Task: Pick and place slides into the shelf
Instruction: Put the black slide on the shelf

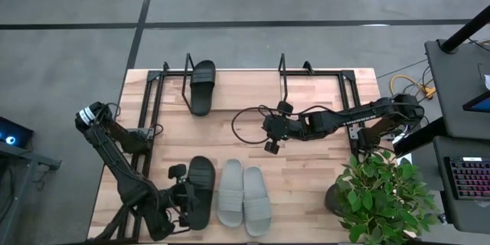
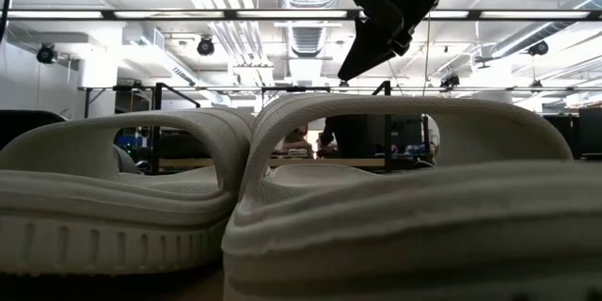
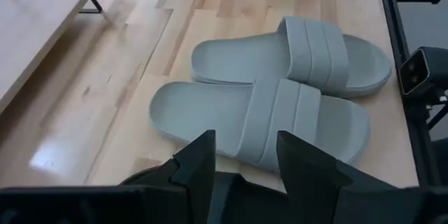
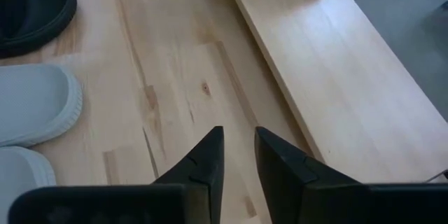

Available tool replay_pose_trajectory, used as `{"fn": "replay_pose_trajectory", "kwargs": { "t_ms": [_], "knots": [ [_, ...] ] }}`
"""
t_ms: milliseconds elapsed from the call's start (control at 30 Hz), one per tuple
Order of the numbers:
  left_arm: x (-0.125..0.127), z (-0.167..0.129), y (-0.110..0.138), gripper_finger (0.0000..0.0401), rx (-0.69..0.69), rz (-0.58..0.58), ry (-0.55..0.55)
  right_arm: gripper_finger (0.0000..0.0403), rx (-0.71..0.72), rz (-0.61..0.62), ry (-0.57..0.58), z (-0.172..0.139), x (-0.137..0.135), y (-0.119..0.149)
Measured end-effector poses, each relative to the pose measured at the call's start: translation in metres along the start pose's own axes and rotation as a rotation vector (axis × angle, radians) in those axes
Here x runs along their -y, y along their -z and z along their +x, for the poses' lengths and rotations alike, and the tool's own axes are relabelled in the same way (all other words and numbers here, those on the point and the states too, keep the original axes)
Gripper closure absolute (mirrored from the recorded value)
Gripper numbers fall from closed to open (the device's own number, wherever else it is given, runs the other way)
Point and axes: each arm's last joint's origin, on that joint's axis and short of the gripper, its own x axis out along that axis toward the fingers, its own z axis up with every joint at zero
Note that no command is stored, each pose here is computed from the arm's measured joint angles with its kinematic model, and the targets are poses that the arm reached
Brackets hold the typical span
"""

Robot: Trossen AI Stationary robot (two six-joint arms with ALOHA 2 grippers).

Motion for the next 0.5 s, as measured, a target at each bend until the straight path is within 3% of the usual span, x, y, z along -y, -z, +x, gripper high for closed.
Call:
{"fn": "replay_pose_trajectory", "kwargs": {
  "t_ms": [133, 367, 500],
  "knots": [
    [0.0, 0.002, 0.005, 0.0264, -0.055, 0.03, 0.006, 0.0325, 0.0, 0.0, 0.0, 0.0, 0.0, 0.0],
    [0.006, 0.019, 0.029, 0.0264, -0.293, 0.141, -0.002, 0.0333, 0.001, 0.0, 0.003, 0.0, 0.0, 0.0],
    [0.015, 0.028, 0.035, 0.0264, -0.339, 0.186, -0.042, 0.0335, 0.001, 0.0, 0.003, 0.0, 0.0, 0.0]
  ]
}}
